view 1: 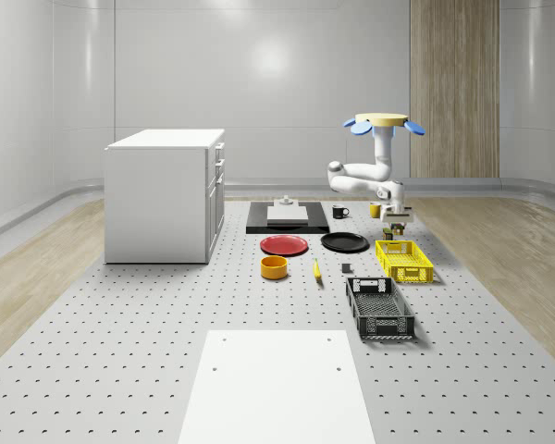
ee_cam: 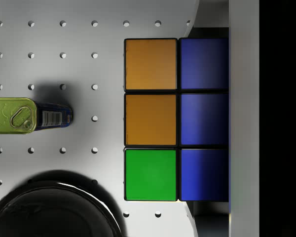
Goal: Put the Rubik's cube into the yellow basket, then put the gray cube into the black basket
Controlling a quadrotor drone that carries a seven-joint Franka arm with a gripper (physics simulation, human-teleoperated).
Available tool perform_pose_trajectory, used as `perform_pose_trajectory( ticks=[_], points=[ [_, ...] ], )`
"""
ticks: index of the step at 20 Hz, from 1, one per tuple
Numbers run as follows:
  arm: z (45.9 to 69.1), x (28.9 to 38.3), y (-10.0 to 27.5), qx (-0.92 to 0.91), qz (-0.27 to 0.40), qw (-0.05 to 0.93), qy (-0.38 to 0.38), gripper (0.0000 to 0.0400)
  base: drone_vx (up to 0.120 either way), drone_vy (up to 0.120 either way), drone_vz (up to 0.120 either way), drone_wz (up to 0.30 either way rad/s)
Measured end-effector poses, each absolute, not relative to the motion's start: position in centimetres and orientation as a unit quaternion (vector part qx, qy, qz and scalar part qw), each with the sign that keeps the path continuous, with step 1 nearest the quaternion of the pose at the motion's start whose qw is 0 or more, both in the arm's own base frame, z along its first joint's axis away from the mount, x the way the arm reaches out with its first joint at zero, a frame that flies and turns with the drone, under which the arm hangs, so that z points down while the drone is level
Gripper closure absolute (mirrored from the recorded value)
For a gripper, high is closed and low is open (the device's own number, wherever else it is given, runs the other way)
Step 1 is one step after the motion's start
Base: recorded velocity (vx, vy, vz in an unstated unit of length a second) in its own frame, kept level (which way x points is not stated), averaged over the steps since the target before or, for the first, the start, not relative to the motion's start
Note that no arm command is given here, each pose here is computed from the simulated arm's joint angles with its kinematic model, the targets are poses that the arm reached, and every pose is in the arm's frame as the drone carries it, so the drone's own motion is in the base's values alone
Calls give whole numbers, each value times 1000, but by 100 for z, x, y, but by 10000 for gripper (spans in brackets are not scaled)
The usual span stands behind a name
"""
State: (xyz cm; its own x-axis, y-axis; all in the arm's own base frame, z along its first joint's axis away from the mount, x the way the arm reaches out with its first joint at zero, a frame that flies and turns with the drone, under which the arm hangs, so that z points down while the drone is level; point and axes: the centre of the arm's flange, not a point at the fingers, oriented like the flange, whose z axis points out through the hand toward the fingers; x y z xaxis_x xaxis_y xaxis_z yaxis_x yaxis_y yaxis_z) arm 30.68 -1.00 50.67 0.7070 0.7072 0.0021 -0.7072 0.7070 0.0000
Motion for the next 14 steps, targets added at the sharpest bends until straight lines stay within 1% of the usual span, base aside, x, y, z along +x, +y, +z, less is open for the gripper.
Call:
perform_pose_trajectory(
  ticks=[6, 9, 14],
  points=[
    [5067, 3068, -100, 0, 383, 924, -1, 75, 120, 0, 0, 0],
    [5067, 3068, -100, 0, 383, 924, -1, 75, 67, 0, -13, 0],
    [5067, 3068, -100, 0, 383, 924, -1, 75, 0, 0, -120, 0]
  ],
)
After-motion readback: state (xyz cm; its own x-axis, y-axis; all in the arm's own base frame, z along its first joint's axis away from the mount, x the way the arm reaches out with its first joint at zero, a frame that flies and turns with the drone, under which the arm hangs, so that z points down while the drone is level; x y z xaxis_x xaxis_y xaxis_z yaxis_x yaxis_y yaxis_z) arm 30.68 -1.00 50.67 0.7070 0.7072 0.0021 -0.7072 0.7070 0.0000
